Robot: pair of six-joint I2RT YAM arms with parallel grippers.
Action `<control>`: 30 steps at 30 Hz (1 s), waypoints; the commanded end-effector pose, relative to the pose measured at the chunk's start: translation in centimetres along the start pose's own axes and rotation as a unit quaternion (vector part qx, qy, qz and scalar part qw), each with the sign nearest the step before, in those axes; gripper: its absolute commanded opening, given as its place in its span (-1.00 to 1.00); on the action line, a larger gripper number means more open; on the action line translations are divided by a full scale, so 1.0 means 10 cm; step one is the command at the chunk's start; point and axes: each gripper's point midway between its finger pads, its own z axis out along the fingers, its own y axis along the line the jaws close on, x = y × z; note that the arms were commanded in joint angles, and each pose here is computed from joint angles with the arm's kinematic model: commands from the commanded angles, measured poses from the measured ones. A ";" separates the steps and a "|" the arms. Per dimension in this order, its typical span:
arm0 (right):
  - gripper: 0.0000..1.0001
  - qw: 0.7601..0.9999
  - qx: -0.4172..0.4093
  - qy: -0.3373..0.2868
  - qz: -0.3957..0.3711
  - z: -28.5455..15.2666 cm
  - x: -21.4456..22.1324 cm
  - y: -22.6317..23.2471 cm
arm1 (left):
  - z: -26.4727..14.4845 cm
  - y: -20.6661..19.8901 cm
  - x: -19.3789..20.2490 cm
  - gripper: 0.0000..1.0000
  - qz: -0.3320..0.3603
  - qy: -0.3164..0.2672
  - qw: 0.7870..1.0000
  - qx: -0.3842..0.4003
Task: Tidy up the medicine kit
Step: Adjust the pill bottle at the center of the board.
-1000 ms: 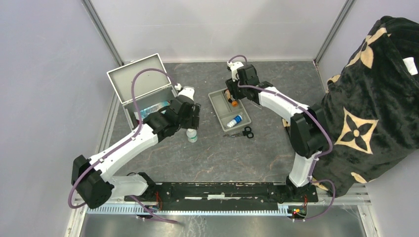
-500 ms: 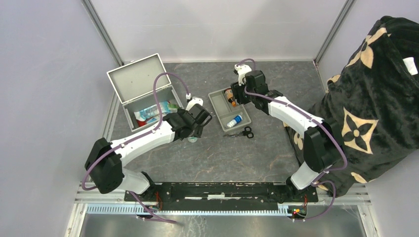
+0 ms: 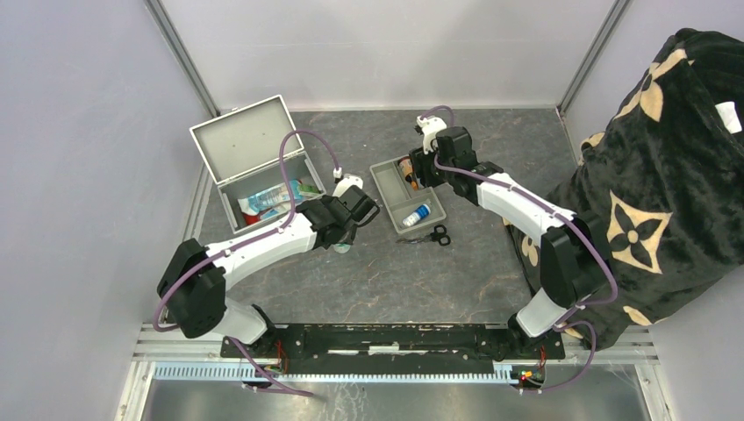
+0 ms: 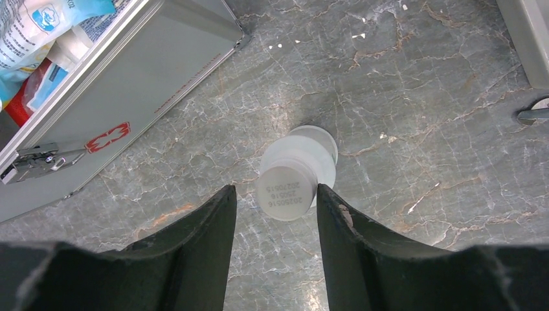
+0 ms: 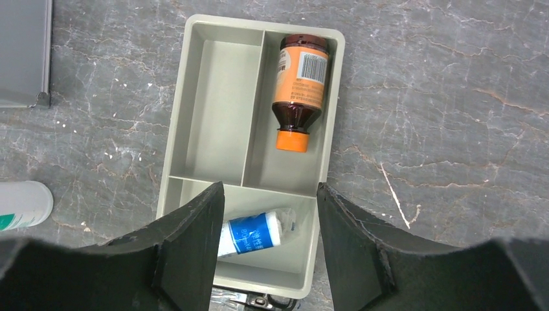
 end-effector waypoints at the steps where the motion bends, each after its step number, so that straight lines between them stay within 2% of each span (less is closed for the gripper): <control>1: 0.22 0.999 -0.016 -0.036 0.011 -0.12 -0.15 0.06 | 0.06 -0.05 -0.09 0.10 -0.028 -0.016 0.999 -0.003; 10: 0.22 0.998 -0.032 -0.041 0.021 -0.22 -0.09 0.13 | 0.13 -0.09 -0.13 0.06 -0.025 -0.017 1.000 0.001; 14: 0.22 0.999 -0.032 -0.039 0.021 -0.23 -0.06 0.13 | 0.12 -0.09 -0.21 -0.10 -0.023 -0.024 0.999 0.002; 19: 0.22 0.999 -0.032 -0.037 0.021 -0.24 -0.03 0.13 | 0.10 -0.09 -0.32 -0.50 -0.014 -0.032 0.999 0.000; 23: 0.23 0.999 -0.022 -0.039 0.018 -0.28 -0.01 0.09 | 0.06 -0.11 -0.45 -0.74 0.004 -0.046 0.999 0.002; 27: 0.24 0.999 0.007 -0.045 0.020 -0.36 -0.02 0.00 | -0.06 -0.12 -0.71 -0.77 0.040 -0.094 0.994 -0.040; 30: 0.25 0.993 0.093 -0.057 0.043 -0.53 -0.03 -0.29 | -0.12 -0.13 -0.85 -0.77 0.082 -0.127 0.983 -0.099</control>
